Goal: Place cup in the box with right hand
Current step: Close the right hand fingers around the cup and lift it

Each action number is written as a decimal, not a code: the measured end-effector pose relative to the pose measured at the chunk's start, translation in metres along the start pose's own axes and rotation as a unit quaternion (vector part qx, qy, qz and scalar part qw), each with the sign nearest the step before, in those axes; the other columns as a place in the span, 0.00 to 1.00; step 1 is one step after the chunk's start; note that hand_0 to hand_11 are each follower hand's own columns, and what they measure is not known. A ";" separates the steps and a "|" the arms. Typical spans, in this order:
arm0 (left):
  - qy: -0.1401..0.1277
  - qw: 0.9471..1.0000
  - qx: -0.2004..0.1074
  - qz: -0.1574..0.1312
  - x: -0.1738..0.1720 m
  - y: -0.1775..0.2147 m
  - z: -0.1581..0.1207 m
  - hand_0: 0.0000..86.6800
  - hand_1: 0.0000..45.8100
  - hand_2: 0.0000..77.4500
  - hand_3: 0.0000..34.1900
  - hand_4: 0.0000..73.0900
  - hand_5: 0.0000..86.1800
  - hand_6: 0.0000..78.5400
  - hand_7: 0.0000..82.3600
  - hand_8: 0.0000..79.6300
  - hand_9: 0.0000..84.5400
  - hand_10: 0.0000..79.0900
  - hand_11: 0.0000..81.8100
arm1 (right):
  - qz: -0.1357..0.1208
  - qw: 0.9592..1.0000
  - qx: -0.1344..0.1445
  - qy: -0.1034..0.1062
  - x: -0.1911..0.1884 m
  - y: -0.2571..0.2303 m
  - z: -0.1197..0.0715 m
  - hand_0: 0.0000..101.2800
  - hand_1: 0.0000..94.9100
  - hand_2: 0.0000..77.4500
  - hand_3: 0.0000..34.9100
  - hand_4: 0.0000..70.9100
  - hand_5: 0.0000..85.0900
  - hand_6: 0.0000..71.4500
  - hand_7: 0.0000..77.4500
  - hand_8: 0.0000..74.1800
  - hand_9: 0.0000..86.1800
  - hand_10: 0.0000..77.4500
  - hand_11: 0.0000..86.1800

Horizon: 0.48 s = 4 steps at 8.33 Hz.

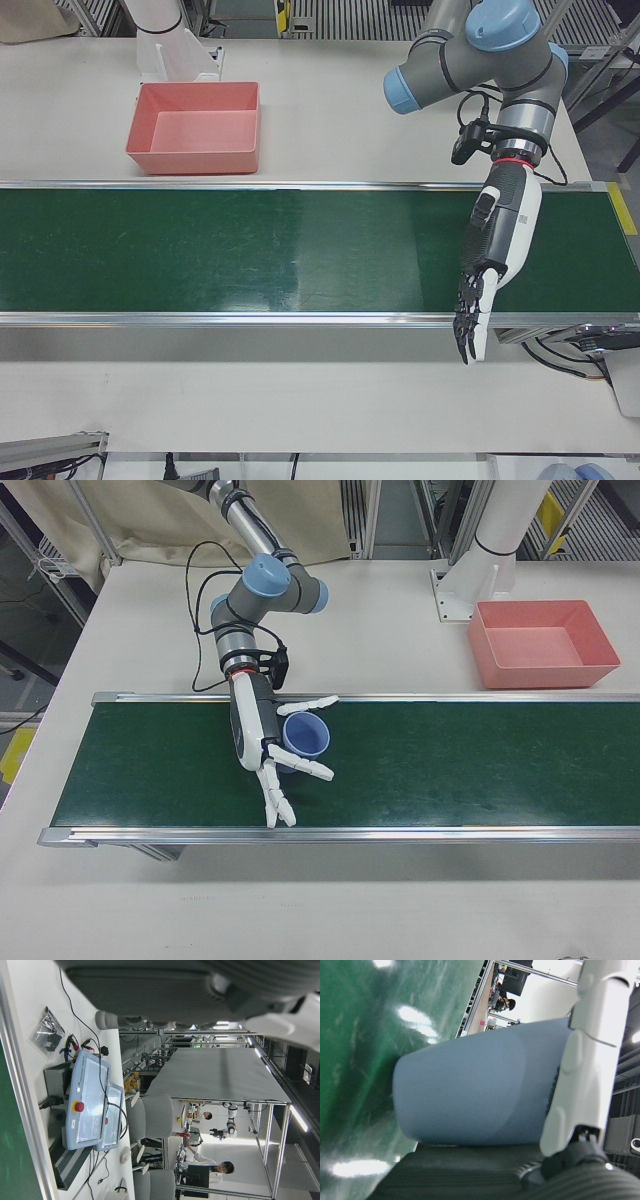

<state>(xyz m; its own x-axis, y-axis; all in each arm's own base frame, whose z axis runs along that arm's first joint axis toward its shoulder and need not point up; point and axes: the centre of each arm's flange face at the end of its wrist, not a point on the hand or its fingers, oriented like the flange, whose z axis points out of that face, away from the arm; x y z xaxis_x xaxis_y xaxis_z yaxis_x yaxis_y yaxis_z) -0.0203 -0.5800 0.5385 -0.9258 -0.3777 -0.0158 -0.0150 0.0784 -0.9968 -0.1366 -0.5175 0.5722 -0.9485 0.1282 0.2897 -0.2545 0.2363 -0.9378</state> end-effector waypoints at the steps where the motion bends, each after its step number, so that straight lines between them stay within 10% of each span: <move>1: 0.000 1.000 0.000 0.000 0.000 0.000 0.000 0.00 0.01 0.00 0.00 0.00 0.00 0.00 0.00 0.00 0.00 0.00 0.00 | -0.001 1.000 0.002 0.001 0.001 -0.001 0.000 0.59 0.14 0.01 0.00 0.39 0.05 0.05 0.15 0.01 0.01 0.08 0.12; 3: 0.000 1.000 0.000 0.000 0.000 0.000 0.000 0.00 0.01 0.00 0.00 0.00 0.00 0.00 0.00 0.00 0.00 0.00 0.00 | -0.002 1.000 0.009 -0.004 0.001 -0.004 -0.001 0.56 0.20 0.01 0.00 0.39 0.10 0.10 0.25 0.05 0.01 0.11 0.16; 4: 0.000 1.000 0.000 0.000 0.000 0.000 0.000 0.00 0.01 0.01 0.00 0.00 0.00 0.00 0.00 0.00 0.00 0.00 0.00 | -0.002 1.000 0.013 -0.007 0.000 -0.003 -0.002 0.51 0.20 0.01 0.00 0.39 0.17 0.37 0.51 0.38 0.28 0.35 0.42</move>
<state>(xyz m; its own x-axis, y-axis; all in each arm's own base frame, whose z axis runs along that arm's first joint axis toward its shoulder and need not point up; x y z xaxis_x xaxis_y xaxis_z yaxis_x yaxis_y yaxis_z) -0.0208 -0.5800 0.5385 -0.9262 -0.3768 -0.0153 -0.0153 0.0782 -0.9968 -0.1357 -0.5164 0.5759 -0.9500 0.1147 0.2905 -0.2623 0.2114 -0.9415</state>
